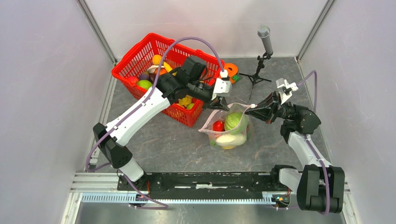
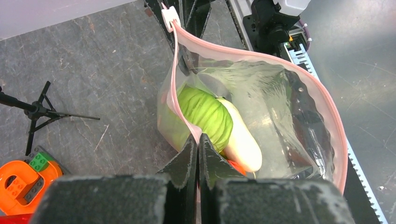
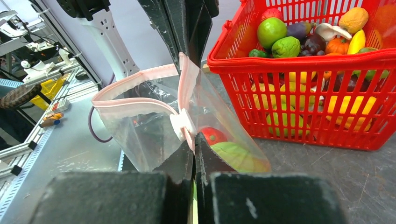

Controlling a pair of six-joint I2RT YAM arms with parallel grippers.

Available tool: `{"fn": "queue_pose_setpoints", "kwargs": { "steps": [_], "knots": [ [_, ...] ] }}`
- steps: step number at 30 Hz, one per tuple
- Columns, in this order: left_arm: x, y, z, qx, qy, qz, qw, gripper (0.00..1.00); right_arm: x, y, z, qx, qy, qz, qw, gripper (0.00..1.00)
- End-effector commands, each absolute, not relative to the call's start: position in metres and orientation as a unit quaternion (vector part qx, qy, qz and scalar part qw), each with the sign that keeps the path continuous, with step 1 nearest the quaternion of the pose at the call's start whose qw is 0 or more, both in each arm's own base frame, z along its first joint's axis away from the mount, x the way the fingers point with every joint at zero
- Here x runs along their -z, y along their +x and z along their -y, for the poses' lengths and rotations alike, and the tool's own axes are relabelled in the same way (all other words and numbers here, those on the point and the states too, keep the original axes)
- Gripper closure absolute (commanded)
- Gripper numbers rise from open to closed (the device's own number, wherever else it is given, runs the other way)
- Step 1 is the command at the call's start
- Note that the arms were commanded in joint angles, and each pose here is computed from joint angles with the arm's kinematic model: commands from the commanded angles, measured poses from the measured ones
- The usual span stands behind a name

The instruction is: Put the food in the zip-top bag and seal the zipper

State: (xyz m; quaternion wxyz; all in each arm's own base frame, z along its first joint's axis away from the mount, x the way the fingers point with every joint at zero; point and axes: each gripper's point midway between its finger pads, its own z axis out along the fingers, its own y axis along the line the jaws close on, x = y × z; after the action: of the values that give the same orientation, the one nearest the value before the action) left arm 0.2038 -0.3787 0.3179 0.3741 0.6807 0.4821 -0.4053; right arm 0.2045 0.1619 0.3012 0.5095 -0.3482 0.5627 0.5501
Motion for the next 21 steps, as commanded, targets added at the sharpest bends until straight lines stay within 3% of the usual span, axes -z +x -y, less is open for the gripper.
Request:
{"fn": "queue_pose_setpoints", "kwargs": {
  "steps": [1,3,4,5,6,11,18,21],
  "knots": [
    [-0.345,0.206,0.377,0.393,0.68,-0.463,0.411,0.93,-0.339,0.172,-0.166,-0.431,-0.487,-0.413,0.638,1.0],
    [-0.352,0.215,0.376,0.38,0.659,-0.486,0.43,0.86,-0.344,0.169,-0.166,-0.434,-0.482,-0.409,0.642,1.0],
    [-0.358,0.218,0.376,0.377,0.646,-0.494,0.443,0.7,-0.346,0.169,-0.166,-0.438,-0.477,-0.409,0.643,1.0],
    [-0.364,0.223,0.375,0.373,0.63,-0.506,0.456,0.39,-0.349,0.167,-0.166,-0.44,-0.475,-0.406,0.645,1.0],
    [-0.372,0.226,0.374,0.369,0.614,-0.511,0.476,0.18,-0.35,0.166,-0.166,-0.44,-0.474,-0.404,0.647,1.0],
    [-0.428,0.227,0.365,0.378,0.543,-0.496,0.562,0.06,-0.353,0.166,-0.166,-0.446,-0.46,-0.41,0.649,1.0],
    [-0.46,0.199,0.387,0.463,0.515,-0.482,0.537,0.06,-0.344,0.201,-0.16,-0.418,-0.426,-0.471,0.649,1.0],
    [-0.451,0.189,0.407,0.458,0.529,-0.49,0.52,0.06,-0.33,0.244,-0.143,-0.304,-0.428,-0.533,0.664,1.0]
  ]
}}
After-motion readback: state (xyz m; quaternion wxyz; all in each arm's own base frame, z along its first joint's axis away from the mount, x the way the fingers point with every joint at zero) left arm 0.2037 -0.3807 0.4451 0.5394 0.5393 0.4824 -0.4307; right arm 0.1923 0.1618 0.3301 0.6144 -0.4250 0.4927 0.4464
